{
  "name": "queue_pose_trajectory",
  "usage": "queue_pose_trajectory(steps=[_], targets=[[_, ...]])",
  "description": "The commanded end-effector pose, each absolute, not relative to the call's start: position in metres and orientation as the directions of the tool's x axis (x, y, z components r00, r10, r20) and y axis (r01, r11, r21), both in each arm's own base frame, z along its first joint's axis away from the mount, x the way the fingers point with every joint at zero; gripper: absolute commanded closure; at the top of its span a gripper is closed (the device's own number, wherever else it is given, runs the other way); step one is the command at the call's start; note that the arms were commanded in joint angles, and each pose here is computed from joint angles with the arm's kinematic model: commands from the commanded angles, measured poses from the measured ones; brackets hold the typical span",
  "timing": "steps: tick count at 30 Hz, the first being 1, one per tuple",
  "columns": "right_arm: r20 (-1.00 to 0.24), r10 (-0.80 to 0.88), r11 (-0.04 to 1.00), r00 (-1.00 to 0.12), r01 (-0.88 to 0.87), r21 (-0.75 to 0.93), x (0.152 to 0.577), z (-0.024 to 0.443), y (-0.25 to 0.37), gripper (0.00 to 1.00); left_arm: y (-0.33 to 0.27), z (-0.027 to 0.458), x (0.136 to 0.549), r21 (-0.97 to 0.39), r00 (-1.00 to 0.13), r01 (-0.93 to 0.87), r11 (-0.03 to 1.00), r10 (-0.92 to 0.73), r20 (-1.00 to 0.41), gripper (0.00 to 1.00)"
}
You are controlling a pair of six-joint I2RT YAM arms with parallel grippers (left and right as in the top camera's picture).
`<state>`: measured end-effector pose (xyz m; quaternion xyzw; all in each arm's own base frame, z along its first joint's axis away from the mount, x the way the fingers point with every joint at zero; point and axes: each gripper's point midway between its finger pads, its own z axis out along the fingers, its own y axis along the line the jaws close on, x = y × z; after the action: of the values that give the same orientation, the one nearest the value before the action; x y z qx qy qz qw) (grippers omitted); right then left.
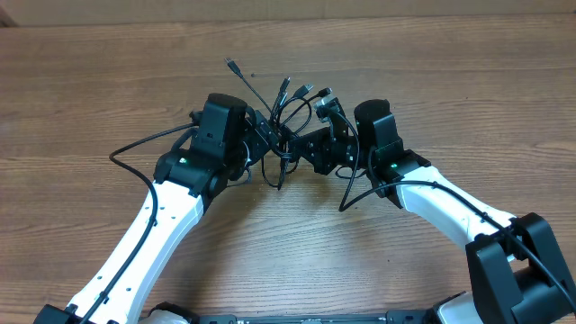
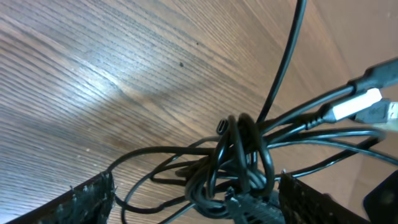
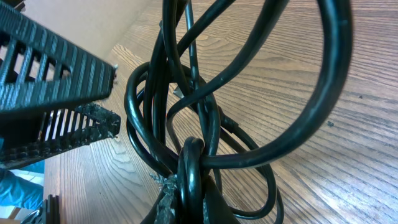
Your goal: Untangle cables
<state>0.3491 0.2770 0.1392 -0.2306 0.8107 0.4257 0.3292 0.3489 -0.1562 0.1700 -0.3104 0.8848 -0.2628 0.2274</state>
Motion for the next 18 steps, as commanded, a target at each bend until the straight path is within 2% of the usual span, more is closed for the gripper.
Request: queue_pose_trajectory(steps=[1,5,8,10,15,18], targets=[[-0.758,-0.090,0.507,-0.646,-0.685,0.524,0.352,0.153,0.281,0.96,-0.158,0.178,0.356,-0.633,-0.660,-0.458,0.625,-0.715,-0.229,0.21],[-0.758,-0.090,0.506,-0.646,-0.685,0.524,0.352,0.153,0.281,0.96,-0.161,0.171,0.363,-0.633,-0.664,-0.459,0.623,-0.714,-0.222,0.25],[-0.758,-0.090,0.507,-0.646,-0.685,0.524,0.352,0.153,0.281,0.96,-0.169,0.161,0.368,-0.640,-0.673,-0.469,0.609,-0.715,-0.187,0.20],[-0.758,-0.090,0.507,-0.646,-0.685,0.524,0.352,0.153,0.281,0.96,-0.178,0.157,0.373,-0.658,-0.692,-0.454,0.601,-0.703,-0.164,0.20],[-0.758,-0.090,0.507,-0.646,-0.685,0.523,0.352,0.153,0.281,0.96,-0.186,0.155,0.378,-0.676,-0.706,-0.438,0.593,-0.692,-0.150,0.25],[-0.758,-0.090,0.508,-0.646,-0.684,0.523,0.353,0.153,0.281,0.96,-0.186,0.156,0.378,-0.678,-0.706,-0.435,0.592,-0.692,-0.151,0.33]])
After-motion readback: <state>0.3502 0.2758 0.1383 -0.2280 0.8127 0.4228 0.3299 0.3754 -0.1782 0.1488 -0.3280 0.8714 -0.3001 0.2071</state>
